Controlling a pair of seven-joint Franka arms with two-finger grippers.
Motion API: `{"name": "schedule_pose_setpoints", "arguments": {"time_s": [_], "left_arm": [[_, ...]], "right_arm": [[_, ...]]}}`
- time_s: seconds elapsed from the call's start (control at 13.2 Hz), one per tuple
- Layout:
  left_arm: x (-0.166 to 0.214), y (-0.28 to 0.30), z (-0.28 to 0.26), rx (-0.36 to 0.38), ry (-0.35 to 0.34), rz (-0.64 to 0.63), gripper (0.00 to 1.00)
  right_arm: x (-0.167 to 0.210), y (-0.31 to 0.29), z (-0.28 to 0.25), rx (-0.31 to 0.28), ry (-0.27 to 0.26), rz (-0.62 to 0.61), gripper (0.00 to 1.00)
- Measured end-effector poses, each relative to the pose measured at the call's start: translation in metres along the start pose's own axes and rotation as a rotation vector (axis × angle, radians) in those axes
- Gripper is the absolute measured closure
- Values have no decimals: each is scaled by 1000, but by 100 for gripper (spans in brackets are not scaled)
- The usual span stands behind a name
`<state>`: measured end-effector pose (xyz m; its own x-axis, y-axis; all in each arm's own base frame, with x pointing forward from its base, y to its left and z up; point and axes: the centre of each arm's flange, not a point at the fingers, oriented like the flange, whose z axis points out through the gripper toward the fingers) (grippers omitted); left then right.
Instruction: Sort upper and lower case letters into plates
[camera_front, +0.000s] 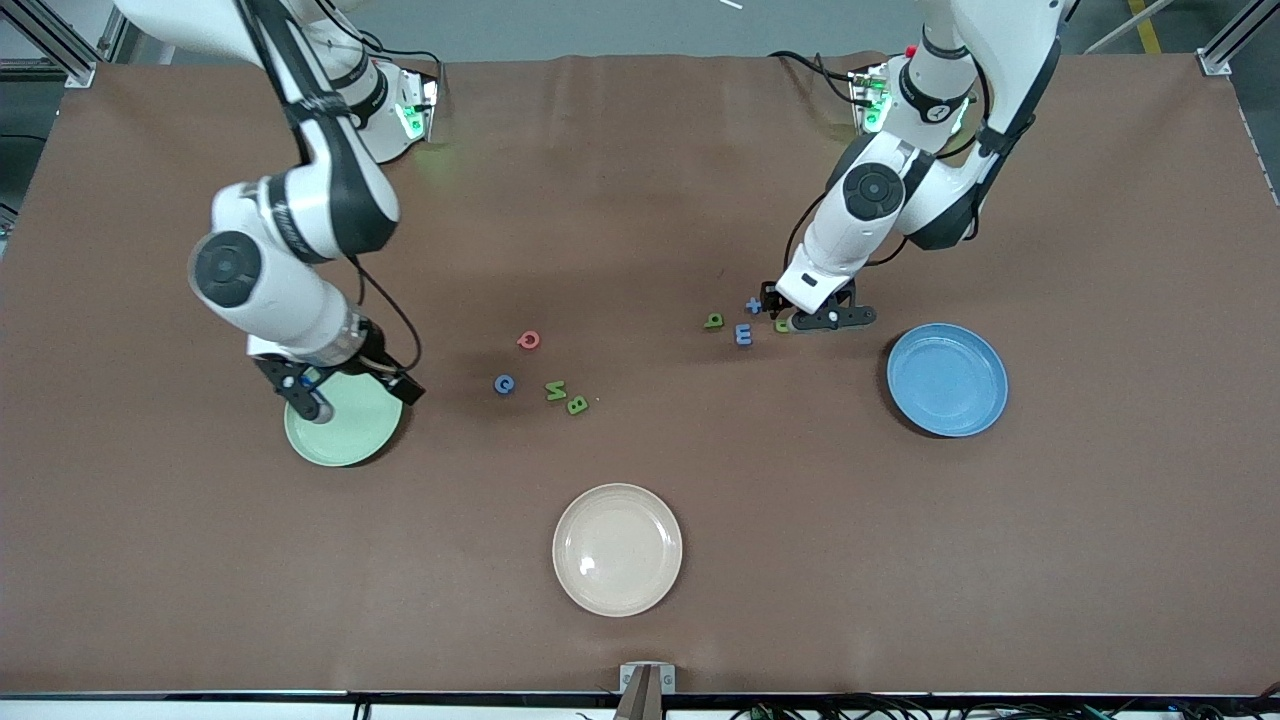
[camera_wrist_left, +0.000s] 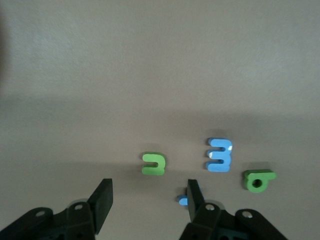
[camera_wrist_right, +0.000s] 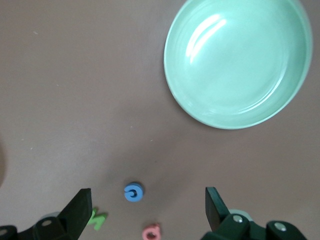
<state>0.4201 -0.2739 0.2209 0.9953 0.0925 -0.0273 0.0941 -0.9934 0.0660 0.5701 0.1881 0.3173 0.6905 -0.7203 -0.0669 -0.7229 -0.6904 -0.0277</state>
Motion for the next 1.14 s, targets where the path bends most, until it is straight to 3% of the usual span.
{"name": "schedule_pose_setpoints", "arguments": {"time_s": [0.45,0.98,1.06,1.14], "left_arm": [[3,-1,23,30,-15,28,35],[11,4,34,18,-33,17,47],[11,4,36,18,-36,16,48],[12,3,38,18,-39,15,48]], "right_arm": [[-39,-28,105,14,36,51,0],[-65,-35,130,-16,29,81,6],[-68,-35,134,-22,28,79,12],[-70,-36,138,-27,27,77,12]]}}
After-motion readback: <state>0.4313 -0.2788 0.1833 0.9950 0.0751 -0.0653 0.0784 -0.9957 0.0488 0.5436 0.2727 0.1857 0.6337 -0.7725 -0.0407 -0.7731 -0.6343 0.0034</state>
